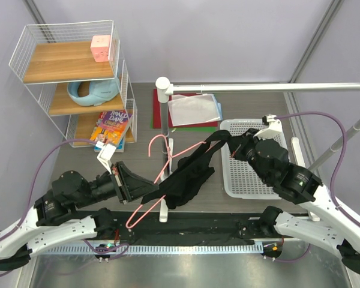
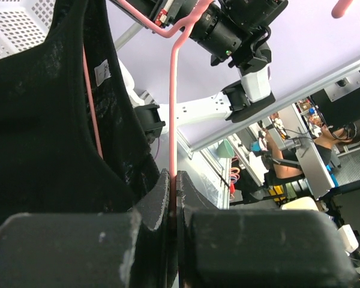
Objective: Remove the tank top from the hanger
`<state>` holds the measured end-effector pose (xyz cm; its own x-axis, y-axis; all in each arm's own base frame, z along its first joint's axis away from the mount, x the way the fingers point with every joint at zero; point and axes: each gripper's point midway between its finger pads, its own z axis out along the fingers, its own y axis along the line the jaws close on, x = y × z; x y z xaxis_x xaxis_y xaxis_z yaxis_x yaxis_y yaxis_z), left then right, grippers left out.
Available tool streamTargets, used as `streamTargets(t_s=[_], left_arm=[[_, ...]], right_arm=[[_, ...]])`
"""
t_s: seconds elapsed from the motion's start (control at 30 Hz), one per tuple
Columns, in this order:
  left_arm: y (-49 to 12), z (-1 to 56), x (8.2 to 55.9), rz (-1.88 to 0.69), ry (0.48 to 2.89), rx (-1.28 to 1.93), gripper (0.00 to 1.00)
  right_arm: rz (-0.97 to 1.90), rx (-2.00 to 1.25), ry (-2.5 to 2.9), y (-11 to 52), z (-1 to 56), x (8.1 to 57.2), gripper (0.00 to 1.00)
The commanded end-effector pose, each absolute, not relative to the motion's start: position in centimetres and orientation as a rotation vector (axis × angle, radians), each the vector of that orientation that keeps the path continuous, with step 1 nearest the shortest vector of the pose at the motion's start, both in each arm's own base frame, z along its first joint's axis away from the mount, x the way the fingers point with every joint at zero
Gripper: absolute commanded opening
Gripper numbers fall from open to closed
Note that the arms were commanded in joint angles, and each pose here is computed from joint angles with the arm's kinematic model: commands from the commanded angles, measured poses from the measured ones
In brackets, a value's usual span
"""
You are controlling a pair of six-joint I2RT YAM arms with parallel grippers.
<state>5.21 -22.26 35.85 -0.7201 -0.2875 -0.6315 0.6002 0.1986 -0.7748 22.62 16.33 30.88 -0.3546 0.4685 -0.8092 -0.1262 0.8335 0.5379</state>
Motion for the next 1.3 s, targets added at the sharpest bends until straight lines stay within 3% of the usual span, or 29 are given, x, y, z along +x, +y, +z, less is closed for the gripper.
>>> streamTargets(t_s=[0.0, 0.5, 0.93, 1.27], left_arm=[[-21.8, 38.0, 4.2, -1.684, 1.675, 0.333, 0.00], [-23.1, 37.5, 3.6, -1.652, 1.732, 0.457, 0.00], [-21.4, 41.8, 3.1, -1.695, 1.568, 0.444, 0.00], [-23.9, 42.6, 4.4, -1.659, 1.610, 0.458, 0.00]], right_arm=[[0.568, 0.362, 1.777, 14.6, 32.8, 23.4, 0.01], [0.614, 0.239, 1.815, 17.0, 35.2, 23.5, 0.01], [0.504, 0.292, 1.964, 16.0, 28.2, 22.9, 0.01], [0.768, 0.108, 1.954, 18.4, 29.3, 19.8, 0.01]])
